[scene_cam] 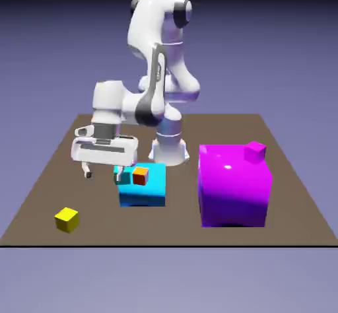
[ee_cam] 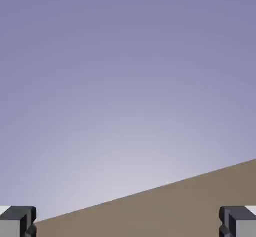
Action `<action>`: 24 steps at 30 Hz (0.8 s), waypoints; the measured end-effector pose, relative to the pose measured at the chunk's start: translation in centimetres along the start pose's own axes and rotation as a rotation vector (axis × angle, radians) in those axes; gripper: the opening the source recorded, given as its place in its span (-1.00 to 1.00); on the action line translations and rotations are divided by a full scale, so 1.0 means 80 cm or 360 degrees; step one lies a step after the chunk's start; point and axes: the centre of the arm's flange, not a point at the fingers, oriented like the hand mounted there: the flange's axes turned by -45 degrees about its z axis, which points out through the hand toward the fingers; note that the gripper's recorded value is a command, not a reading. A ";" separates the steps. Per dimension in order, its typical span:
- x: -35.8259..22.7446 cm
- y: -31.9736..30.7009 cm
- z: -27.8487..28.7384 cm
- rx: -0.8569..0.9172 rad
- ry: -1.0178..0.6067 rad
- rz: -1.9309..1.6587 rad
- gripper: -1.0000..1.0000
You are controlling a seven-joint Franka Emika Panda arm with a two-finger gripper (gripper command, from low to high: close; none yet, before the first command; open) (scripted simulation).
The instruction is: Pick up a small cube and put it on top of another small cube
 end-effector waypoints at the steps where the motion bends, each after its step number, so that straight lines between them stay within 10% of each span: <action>1: -0.003 0.015 0.014 -0.0013 -0.0029 0.0023 0.00; 15: -0.059 0.139 0.184 -0.0125 -0.0221 0.0190 0.00; 16: -0.061 0.139 0.188 -0.0123 -0.0221 0.0192 -1.00; 24: -0.031 0.106 0.098 -0.0072 -0.0218 0.0148 -1.00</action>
